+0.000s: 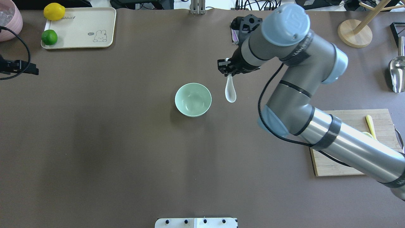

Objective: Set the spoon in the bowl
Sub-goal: 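Carry the spoon over the bowl and lower it in with the right gripper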

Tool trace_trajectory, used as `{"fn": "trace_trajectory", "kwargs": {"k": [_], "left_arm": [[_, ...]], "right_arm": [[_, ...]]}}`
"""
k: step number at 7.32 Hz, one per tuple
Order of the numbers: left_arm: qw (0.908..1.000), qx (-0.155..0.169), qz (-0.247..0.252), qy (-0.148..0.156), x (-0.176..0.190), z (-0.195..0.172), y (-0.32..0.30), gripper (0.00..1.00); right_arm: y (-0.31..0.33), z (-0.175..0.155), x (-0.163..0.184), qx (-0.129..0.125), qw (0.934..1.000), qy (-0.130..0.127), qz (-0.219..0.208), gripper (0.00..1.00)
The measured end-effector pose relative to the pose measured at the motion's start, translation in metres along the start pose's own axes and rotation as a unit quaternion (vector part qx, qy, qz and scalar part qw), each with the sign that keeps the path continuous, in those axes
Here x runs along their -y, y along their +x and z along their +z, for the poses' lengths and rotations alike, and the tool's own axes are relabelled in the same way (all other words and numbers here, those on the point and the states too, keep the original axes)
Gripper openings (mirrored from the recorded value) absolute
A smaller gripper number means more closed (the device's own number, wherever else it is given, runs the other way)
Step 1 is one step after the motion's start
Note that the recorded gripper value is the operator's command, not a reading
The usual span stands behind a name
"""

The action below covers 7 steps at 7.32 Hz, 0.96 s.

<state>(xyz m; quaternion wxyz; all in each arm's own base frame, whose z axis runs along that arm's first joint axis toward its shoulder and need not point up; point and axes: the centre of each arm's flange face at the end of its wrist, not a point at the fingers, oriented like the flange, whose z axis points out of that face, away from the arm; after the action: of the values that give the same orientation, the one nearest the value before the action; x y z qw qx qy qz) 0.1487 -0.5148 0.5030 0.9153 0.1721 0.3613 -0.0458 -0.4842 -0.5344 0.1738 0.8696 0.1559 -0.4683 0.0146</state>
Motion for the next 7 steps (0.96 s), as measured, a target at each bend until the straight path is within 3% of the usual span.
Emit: {"fn": "trace_trajectory", "kwargs": {"k": [3, 4, 5, 7], "left_arm": [[0.9998, 0.011, 0.013, -0.004, -0.002, 0.004, -0.020, 0.98], [0.9998, 0.011, 0.014, -0.004, -0.002, 0.004, -0.021, 0.98], [0.9998, 0.012, 0.014, -0.004, -0.001, 0.004, -0.022, 0.98], [0.9998, 0.012, 0.013, -0.004, -0.001, 0.004, -0.023, 0.98]], "right_arm": [[-0.049, 0.056, -0.016, 0.002, 0.9994, 0.033, 0.011, 0.00], [-0.058, 0.064, -0.023, 0.001, 0.9994, 0.034, 0.009, 0.39], [-0.061, 0.069, -0.027, 0.000, 0.9994, 0.033, 0.008, 0.99], [-0.063, 0.073, -0.033, -0.002, 0.9995, 0.032, 0.008, 1.00]]}}
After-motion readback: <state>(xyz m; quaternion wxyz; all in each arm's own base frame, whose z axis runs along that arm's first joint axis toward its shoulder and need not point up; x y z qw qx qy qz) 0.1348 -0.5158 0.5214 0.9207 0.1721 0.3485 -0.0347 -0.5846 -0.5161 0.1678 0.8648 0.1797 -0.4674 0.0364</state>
